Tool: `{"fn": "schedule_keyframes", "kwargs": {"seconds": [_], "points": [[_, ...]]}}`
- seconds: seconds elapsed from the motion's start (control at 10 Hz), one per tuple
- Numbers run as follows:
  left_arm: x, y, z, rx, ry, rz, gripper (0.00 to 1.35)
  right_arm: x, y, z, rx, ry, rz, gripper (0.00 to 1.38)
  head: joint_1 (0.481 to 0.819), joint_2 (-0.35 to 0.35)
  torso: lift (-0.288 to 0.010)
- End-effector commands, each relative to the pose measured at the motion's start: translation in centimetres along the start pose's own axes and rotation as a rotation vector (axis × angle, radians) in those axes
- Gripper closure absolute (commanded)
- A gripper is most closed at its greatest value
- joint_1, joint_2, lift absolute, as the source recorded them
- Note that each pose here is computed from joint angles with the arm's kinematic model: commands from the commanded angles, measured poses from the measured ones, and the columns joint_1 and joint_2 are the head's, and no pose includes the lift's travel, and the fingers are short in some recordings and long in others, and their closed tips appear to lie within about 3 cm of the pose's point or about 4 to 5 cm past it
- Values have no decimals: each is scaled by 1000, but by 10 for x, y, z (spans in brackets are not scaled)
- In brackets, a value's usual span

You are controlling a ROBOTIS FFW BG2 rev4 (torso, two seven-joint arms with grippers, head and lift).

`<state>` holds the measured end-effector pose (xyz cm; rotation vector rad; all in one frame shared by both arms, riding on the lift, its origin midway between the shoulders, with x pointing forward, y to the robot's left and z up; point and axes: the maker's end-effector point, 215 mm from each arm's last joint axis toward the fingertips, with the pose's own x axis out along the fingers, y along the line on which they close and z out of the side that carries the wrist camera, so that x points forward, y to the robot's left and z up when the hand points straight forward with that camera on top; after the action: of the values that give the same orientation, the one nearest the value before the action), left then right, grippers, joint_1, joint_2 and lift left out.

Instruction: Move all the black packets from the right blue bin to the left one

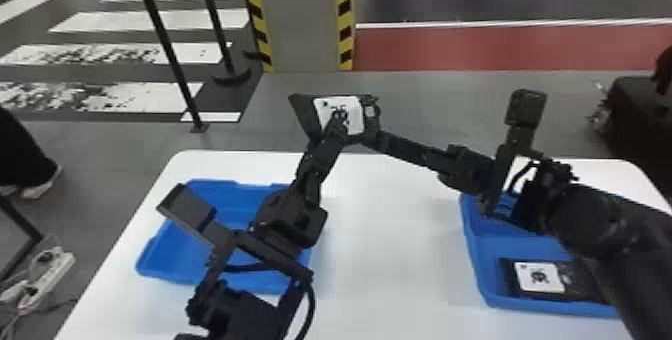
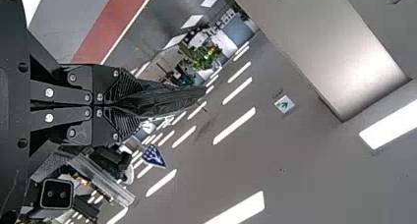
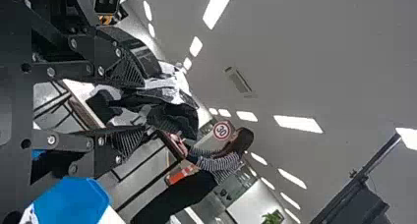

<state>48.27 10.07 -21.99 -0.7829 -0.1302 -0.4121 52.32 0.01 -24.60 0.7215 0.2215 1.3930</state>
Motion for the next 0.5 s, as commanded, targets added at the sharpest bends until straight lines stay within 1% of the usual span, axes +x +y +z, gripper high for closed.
{"fn": "schedule_keyframes", "kwargs": {"seconds": [0.0, 0.1, 0.2, 0.3, 0.4], "points": [[0, 11, 11, 51, -22, 28, 1220, -23, -7, 15, -110, 15, -96, 51, 635, 112, -110], [-3, 35, 24, 170, -37, 98, 1220, -50, -15, 17, -158, 22, -194, 140, 629, 103, -110], [-8, 73, 39, 324, -60, 198, 1220, -78, -21, 13, -199, 34, -295, 185, 628, 99, -110], [-23, 113, 51, 445, -89, 277, 1220, -92, -21, 4, -211, 44, -348, 191, 636, 100, -110], [-39, 140, 63, 571, -93, 341, 1220, -106, -24, -4, -223, 63, -402, 191, 652, 112, -110]]}}
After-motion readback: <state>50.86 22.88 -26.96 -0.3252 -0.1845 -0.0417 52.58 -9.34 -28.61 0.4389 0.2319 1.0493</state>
